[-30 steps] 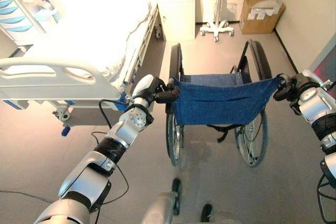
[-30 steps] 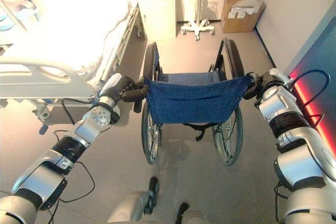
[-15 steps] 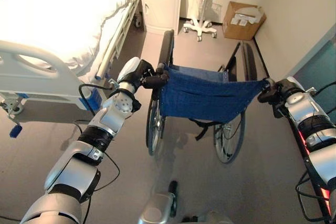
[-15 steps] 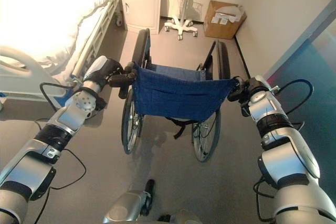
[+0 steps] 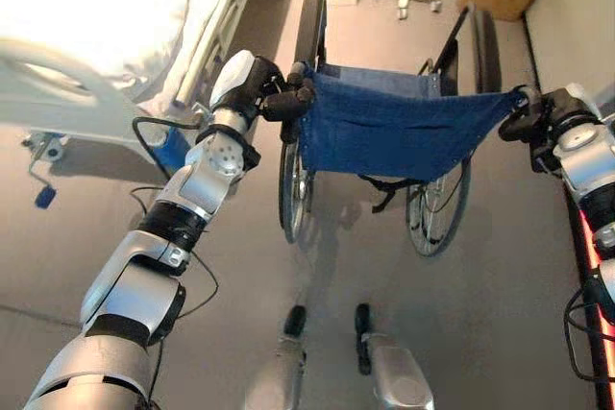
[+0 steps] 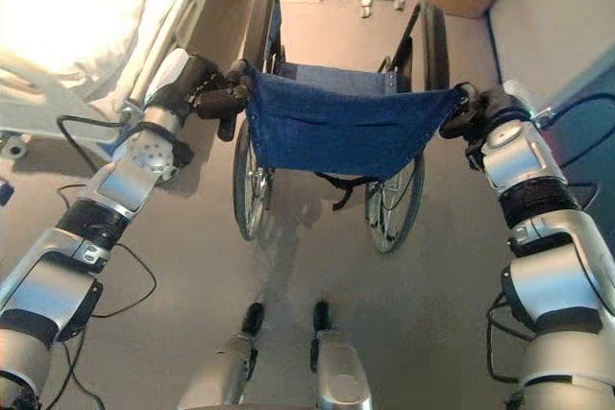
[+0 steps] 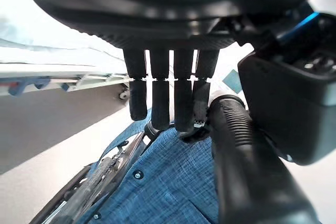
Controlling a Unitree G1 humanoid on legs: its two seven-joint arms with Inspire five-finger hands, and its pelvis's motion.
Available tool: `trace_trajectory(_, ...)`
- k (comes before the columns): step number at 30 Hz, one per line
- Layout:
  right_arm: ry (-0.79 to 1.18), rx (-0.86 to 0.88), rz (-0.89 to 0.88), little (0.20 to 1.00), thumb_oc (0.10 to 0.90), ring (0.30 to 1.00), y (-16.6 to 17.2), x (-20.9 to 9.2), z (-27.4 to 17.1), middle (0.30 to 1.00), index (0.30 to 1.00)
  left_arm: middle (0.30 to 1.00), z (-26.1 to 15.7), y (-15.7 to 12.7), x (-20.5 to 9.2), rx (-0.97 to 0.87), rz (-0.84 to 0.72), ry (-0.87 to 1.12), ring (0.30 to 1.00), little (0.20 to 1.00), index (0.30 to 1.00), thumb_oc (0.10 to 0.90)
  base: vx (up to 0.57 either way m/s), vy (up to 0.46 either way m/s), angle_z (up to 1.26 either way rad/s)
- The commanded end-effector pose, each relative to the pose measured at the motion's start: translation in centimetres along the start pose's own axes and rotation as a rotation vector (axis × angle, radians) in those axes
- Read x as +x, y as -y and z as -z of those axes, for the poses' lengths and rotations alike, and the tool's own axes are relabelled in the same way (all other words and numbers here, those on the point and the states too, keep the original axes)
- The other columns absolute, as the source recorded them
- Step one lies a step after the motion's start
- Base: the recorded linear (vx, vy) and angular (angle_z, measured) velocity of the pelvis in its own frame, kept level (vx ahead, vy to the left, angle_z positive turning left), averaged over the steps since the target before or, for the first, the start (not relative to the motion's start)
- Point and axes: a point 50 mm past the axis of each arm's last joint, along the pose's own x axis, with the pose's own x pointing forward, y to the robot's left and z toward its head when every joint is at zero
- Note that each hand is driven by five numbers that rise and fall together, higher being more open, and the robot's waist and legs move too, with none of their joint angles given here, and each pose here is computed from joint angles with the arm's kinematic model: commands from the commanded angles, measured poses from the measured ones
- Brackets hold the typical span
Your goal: Push the wheelchair next to the bed
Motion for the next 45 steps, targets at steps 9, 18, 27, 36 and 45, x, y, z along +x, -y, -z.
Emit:
trace_trajectory(9, 0.38, -0.105, -0.265, 0.3, 0.4, 0.3, -6.9, -2.4, -7.9, 0.3, 0.3, 0.3, 5.5, 9.4, -4.9, 0.105, 0.343, -0.162, 0.3, 0.3, 0.3, 0.4, 0.22, -0.098, 0.28)
trace_trajectory(18, 0.316, -0.042, -0.346, 0.3, 0.4, 0.3, -9.8, -2.1, -4.9, 0.3, 0.3, 0.3, 7.9, 10.0, -4.9, 0.064, 0.381, -0.378, 0.3, 0.3, 0.3, 0.4, 0.31, -0.141, 0.36)
trace_trajectory(27, 0.401, -0.015, -0.328, 0.3, 0.4, 0.3, -10.6, -2.8, -7.0, 0.3, 0.3, 0.3, 7.3, 8.9, -4.5, 0.074, 0.337, -0.334, 0.3, 0.3, 0.3, 0.4, 0.41, -0.011, -0.36)
trace_trajectory(36, 0.437, -0.041, -0.387, 0.3, 0.4, 0.3, -12.0, -3.2, -6.8, 0.3, 0.3, 0.3, 9.0, 7.0, -5.5, 0.031, 0.323, -0.334, 0.3, 0.3, 0.3, 0.4, 0.44, 0.16, -0.66)
trace_trajectory(45, 0.486, 0.014, -0.328, 0.3, 0.4, 0.3, -10.1, -3.0, -8.9, 0.3, 0.3, 0.3, 7.8, 6.8, -4.8, 0.059, 0.271, -0.285, 0.3, 0.3, 0.3, 0.4, 0.17, 0.102, -0.18)
